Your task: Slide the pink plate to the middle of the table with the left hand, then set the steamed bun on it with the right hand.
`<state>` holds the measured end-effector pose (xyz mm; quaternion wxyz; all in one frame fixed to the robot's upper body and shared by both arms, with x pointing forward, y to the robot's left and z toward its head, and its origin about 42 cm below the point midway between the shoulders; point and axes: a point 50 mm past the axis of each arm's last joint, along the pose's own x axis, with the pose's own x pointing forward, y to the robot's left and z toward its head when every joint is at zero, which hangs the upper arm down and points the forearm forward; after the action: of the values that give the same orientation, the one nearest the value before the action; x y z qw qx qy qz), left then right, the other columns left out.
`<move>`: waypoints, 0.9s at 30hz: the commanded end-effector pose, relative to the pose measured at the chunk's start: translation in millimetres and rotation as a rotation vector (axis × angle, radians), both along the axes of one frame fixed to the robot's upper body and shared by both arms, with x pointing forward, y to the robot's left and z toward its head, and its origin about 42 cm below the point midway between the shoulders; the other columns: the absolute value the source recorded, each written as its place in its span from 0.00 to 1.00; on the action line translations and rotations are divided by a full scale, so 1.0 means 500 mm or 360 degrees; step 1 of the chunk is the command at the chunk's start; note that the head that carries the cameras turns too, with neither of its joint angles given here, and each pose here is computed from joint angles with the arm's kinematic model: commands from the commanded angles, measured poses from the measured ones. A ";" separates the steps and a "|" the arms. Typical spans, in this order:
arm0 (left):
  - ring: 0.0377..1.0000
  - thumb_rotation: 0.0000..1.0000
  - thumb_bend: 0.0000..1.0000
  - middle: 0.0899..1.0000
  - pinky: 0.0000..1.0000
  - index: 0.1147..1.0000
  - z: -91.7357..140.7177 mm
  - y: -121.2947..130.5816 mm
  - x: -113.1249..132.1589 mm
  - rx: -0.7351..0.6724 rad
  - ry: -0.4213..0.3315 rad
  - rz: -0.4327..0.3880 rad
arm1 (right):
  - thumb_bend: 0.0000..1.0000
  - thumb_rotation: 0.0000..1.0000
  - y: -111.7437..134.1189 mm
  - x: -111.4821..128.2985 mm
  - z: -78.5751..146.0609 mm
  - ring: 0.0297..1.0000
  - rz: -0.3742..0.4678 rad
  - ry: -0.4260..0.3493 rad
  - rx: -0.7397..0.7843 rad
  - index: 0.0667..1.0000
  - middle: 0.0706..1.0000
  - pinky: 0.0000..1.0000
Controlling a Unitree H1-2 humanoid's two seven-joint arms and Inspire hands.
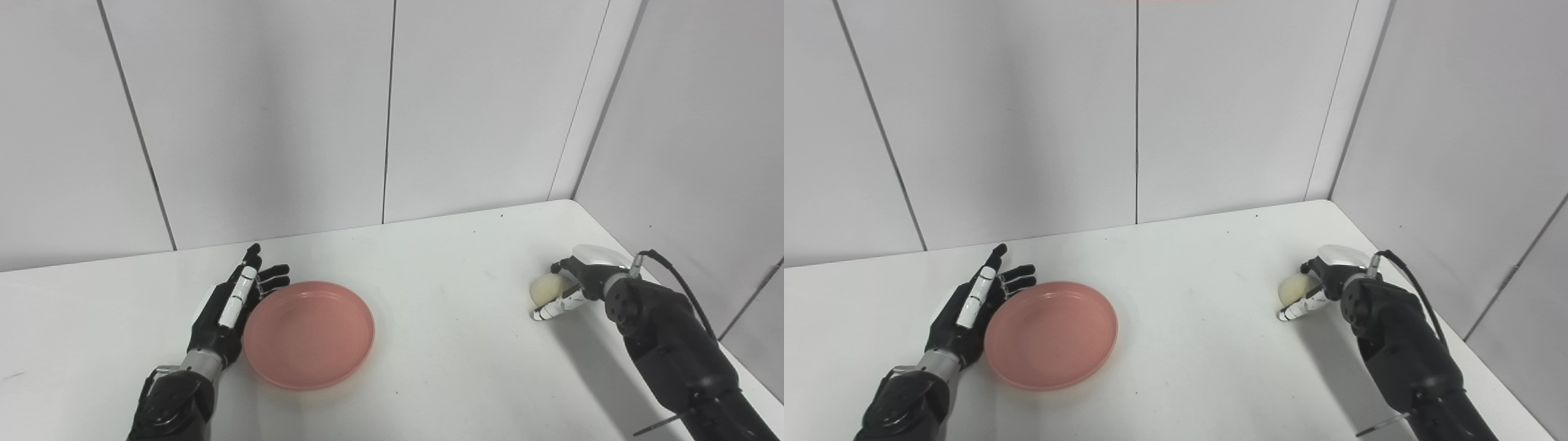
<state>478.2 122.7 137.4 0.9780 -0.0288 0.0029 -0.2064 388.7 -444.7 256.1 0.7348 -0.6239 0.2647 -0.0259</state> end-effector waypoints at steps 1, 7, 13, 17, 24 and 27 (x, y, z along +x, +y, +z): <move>0.74 0.83 0.64 0.73 0.75 0.96 -0.044 0.005 -0.016 0.0029 0.0170 -0.0016 | 1.00 0.51 -0.018 0.003 0.057 0.87 -0.0007 -0.0107 -0.0088 0.83 0.92 0.66; 0.74 0.83 0.64 0.73 0.75 0.96 -0.044 0.006 -0.015 0.0027 0.0175 -0.0020 | 1.00 0.49 -0.017 -0.001 0.058 0.88 0.0002 -0.0104 -0.0065 0.83 0.93 0.69; 0.74 0.84 0.64 0.72 0.74 0.96 -0.044 0.007 -0.015 0.0036 0.0173 -0.0020 | 1.00 0.46 -0.008 0.000 0.062 0.85 0.0030 -0.0091 -0.0111 0.81 0.90 0.66; 0.73 0.84 0.64 0.72 0.74 0.96 -0.044 0.007 -0.016 0.0040 0.0171 -0.0022 | 1.00 0.45 -0.003 -0.001 0.063 0.84 0.0044 -0.0086 -0.0161 0.79 0.87 0.71; 0.73 0.84 0.66 0.72 0.73 0.95 -0.044 0.008 -0.014 0.0047 0.0176 -0.0031 | 1.00 0.41 -0.006 0.000 0.058 0.68 0.0016 -0.0098 -0.0072 0.75 0.73 0.57; 0.73 0.83 0.67 0.72 0.73 0.95 -0.045 0.009 -0.013 0.0046 0.0180 -0.0029 | 1.00 0.39 -0.010 -0.001 0.055 0.54 0.0002 -0.0104 -0.0056 0.73 0.60 0.45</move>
<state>478.8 123.7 136.6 0.9768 -0.0235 0.0056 -0.2127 386.4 -443.7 264.6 0.7335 -0.6284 0.2578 -0.0262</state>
